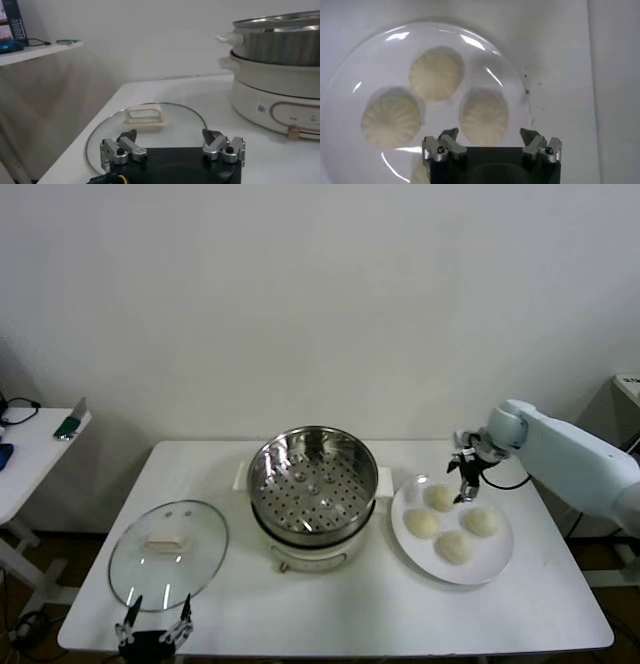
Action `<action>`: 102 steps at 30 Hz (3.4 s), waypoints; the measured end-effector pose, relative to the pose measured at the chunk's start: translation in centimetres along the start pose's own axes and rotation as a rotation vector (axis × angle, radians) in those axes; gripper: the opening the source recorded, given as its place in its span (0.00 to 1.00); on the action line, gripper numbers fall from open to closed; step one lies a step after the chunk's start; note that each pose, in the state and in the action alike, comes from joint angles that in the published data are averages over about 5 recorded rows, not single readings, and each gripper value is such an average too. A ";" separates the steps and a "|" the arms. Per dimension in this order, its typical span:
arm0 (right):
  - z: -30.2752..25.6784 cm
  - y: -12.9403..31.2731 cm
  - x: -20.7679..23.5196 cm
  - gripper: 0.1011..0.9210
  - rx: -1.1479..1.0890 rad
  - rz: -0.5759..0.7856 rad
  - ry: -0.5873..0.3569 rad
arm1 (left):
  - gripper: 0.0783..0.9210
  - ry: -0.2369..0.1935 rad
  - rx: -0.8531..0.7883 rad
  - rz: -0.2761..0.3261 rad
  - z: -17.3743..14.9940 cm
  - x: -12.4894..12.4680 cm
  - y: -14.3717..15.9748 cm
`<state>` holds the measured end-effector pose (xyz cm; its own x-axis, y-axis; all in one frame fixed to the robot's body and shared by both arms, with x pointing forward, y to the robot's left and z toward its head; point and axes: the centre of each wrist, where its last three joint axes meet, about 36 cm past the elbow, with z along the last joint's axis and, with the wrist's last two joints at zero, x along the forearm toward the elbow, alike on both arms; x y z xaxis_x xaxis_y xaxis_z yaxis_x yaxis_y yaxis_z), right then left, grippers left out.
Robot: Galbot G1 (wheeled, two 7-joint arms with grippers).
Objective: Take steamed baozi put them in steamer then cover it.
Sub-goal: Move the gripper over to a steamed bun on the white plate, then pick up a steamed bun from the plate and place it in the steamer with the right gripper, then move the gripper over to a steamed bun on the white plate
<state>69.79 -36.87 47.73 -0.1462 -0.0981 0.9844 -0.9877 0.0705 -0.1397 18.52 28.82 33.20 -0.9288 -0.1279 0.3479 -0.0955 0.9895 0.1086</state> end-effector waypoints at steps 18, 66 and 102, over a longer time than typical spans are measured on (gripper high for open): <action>-1.5 -0.7 -1.7 0.70 0.017 0.006 0.009 | 0.88 -0.004 0.007 0.000 -0.1 -0.1 -0.4; -34.4 1.0 18.1 0.70 1.395 0.098 -0.030 | 0.88 -0.042 -0.011 0.020 -1.4 0.7 -1.2; -26.6 -3.7 20.8 0.88 1.030 0.078 -0.115 | 0.88 -0.040 -0.011 0.036 -1.5 0.3 -1.8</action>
<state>71.91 -12.74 71.56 -0.1630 -0.2276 0.9600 -0.5368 -0.7959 -0.2798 18.94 26.90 34.55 -0.9450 -0.0896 0.3146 -0.0583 0.9925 0.1076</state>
